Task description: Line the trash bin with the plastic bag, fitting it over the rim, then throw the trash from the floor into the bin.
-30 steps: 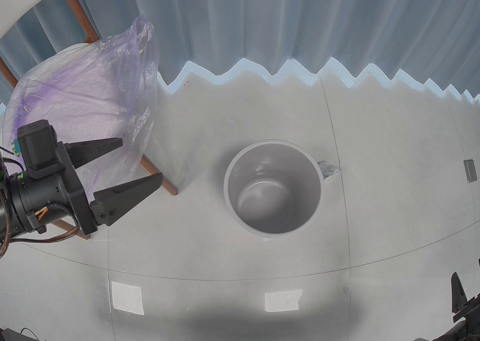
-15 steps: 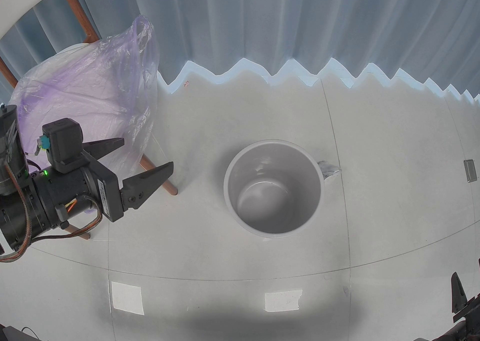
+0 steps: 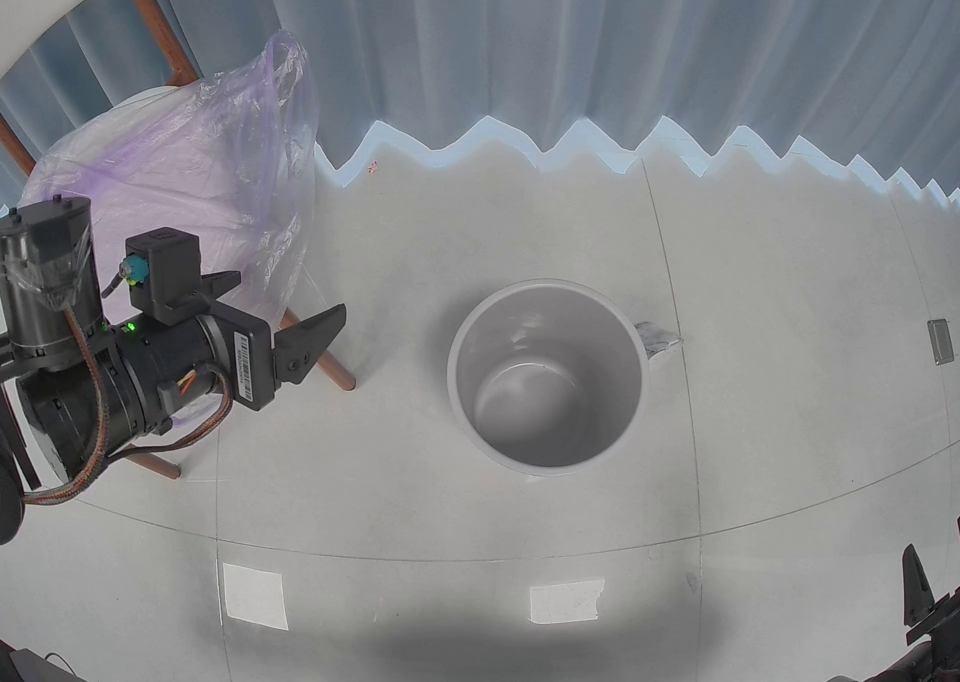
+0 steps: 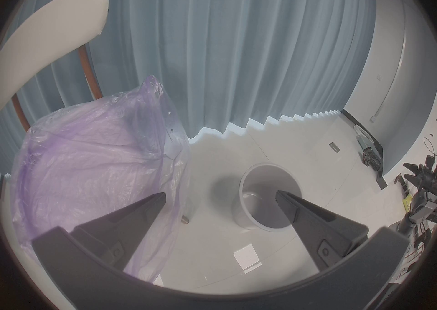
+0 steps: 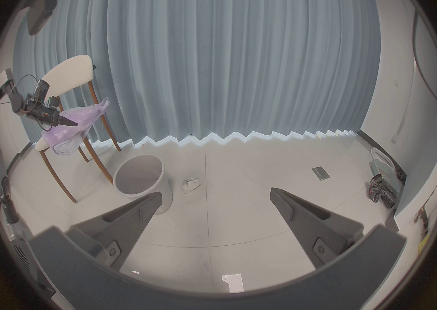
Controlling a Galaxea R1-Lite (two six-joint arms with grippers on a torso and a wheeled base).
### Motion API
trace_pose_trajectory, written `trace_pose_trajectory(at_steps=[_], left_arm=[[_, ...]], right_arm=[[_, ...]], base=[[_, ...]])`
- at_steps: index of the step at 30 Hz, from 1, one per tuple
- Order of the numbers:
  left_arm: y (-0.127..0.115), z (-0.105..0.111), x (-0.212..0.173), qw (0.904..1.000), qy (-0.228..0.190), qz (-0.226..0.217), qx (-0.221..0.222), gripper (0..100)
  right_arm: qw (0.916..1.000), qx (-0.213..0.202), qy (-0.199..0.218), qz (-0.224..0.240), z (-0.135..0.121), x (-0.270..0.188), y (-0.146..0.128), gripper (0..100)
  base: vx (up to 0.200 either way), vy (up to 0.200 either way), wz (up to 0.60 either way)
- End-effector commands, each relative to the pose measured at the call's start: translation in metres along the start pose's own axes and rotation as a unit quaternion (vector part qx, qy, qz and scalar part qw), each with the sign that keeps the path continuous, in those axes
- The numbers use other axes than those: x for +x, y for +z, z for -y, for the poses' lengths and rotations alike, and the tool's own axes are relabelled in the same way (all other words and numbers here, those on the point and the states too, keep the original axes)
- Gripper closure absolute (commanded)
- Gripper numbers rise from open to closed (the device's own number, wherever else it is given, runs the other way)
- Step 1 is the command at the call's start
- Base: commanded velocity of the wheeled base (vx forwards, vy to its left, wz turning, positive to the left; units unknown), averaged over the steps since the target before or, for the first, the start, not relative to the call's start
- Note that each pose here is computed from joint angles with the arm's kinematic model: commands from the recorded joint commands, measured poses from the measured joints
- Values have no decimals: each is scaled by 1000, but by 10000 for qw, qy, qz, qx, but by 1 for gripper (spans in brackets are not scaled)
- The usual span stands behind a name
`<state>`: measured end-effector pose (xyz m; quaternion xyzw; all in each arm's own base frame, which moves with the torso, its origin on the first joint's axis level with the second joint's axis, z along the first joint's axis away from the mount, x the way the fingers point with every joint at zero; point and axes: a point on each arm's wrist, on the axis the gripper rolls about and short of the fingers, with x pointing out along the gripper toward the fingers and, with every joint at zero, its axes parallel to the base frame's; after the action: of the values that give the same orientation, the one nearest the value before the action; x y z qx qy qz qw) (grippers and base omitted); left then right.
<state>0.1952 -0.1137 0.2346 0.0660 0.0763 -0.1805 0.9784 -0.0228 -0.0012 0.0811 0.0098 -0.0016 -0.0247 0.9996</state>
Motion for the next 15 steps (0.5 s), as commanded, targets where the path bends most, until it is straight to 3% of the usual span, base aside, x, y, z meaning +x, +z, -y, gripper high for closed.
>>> trace_pose_trajectory(at_steps=[1,7,12,15], left_arm=[[-4,2,9,9999,-2,-118,25,0],[-7,4,17,9997,30,-225,16,0],[3,1,25,9970,766,-120,43,0],[14,1,31,9963,837,0,196,0]], right_arm=[[10000,2,1,1,0,0,-5,0],[10000,2,1,1,0,0,-5,0],[10000,2,1,1,0,0,-5,0],[10000,2,1,1,0,0,-5,0]], base=[[0,0,0],[0,0,0],[0,0,0],[0,0,0]])
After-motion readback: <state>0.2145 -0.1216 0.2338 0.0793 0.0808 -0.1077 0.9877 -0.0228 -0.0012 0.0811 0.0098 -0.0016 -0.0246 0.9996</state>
